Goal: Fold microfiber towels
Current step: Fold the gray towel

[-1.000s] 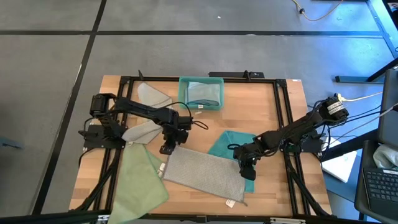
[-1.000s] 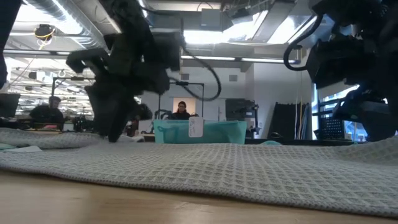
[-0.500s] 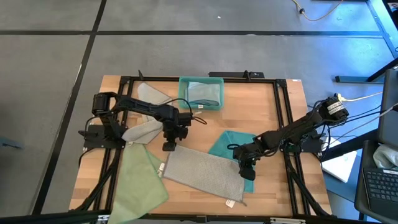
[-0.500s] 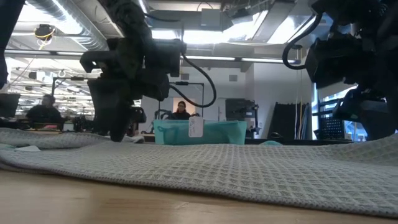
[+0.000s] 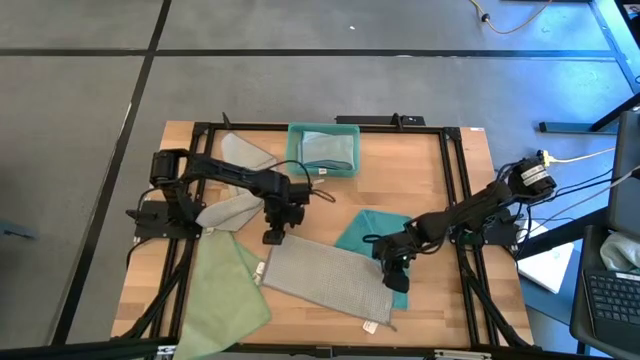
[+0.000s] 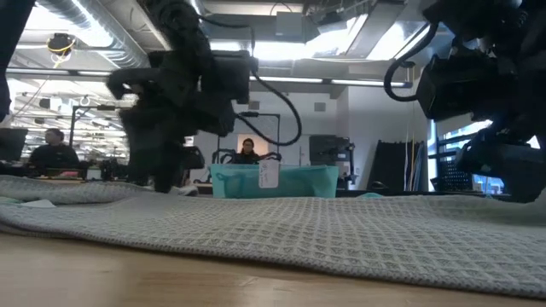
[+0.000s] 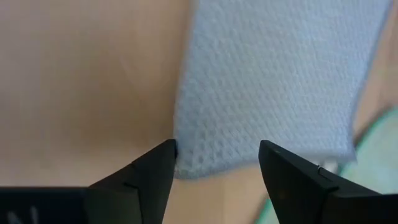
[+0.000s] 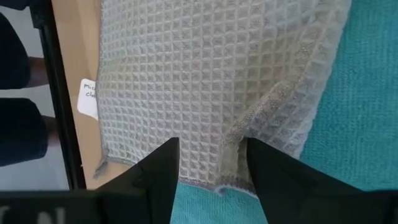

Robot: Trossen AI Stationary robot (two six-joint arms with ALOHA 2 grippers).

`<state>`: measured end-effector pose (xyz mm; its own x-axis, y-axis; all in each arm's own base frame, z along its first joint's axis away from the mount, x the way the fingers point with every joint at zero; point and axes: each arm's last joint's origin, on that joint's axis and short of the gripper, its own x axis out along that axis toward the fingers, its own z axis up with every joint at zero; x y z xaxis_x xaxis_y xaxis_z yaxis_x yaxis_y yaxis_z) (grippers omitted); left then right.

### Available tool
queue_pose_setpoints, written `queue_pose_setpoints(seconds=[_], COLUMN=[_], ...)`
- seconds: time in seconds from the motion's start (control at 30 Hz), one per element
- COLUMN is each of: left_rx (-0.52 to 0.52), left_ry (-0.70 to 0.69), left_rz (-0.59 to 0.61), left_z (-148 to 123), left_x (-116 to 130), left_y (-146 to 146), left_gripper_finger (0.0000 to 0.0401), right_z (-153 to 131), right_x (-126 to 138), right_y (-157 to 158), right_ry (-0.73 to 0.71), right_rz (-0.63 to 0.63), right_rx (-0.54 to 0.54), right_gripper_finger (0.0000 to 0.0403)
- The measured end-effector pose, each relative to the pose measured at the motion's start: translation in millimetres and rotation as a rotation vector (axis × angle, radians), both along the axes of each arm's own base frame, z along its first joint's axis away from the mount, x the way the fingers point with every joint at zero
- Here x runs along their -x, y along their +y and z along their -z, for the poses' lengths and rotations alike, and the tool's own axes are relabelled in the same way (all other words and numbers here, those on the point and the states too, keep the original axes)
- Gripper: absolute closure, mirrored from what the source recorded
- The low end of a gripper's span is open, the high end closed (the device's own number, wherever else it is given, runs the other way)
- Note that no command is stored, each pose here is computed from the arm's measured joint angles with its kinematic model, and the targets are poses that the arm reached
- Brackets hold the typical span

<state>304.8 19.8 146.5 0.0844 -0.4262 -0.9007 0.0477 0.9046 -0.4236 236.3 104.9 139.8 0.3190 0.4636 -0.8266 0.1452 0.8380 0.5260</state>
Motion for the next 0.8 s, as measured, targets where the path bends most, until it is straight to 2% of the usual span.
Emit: queue_pose_setpoints(seconds=[0.2, 0.53, 0.67, 0.8], left_rx=[-0.020, -0.031, -0.032, -0.033], left_ry=[0.027, 0.036, 0.037, 0.035], left_rz=[-0.001, -0.037, -0.037, -0.035], left_z=[10.5, 10.9, 11.1, 11.2], left_x=[2.7, 2.4, 2.4, 2.1], left_y=[-8.6, -7.5, -7.6, -8.9], left_gripper_finger=[0.0177, 0.0177, 0.0177, 0.0178], right_z=[2.0, 7.4, 3.0, -10.0], right_x=[0.0, 11.6, 11.5, 5.2], right_y=[-0.1, -4.8, -5.3, -4.8], right_ry=[0.009, 0.159, 0.150, 0.078], right_rz=[0.002, 0.020, 0.027, 0.041], right_rx=[0.006, 0.043, 0.057, 0.101], right_gripper_finger=[0.0212, 0.0212, 0.0212, 0.0212])
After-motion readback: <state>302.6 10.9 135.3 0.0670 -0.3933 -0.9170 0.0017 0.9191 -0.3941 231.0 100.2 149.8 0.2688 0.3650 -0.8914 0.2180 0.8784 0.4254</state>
